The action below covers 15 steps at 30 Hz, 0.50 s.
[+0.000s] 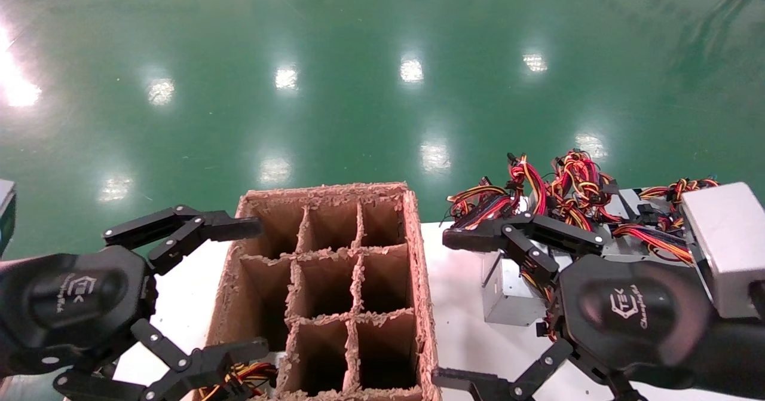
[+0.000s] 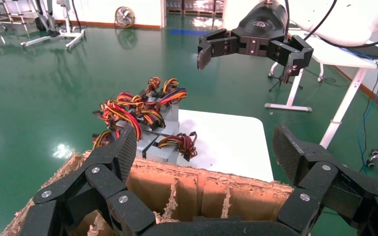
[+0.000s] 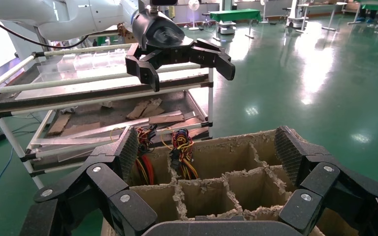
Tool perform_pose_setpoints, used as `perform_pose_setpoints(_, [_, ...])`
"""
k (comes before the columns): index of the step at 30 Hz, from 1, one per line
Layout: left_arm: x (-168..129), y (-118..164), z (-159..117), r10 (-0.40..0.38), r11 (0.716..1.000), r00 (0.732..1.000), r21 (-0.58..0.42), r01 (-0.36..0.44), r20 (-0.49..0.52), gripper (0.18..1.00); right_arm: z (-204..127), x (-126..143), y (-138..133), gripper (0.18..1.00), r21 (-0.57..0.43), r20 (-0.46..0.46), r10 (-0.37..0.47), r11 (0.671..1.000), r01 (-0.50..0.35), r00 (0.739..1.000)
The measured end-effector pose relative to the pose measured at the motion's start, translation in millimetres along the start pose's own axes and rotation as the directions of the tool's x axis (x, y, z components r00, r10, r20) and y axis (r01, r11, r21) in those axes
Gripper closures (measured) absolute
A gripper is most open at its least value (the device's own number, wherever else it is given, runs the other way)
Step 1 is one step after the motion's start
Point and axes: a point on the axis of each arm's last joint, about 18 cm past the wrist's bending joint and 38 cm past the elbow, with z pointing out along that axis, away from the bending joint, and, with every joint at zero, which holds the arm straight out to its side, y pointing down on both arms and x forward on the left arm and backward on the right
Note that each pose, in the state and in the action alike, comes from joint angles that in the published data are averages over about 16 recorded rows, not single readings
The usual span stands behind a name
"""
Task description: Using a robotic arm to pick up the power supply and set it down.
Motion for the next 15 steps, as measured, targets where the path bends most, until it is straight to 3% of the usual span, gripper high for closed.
perform_pose_setpoints(15, [0,0,0,0.000,1.000,1.000,0.000,0.000,0.000,0.190,9,3,14,0.178,-0.007,0.011,0.025,1.000,-0.025,1.000])
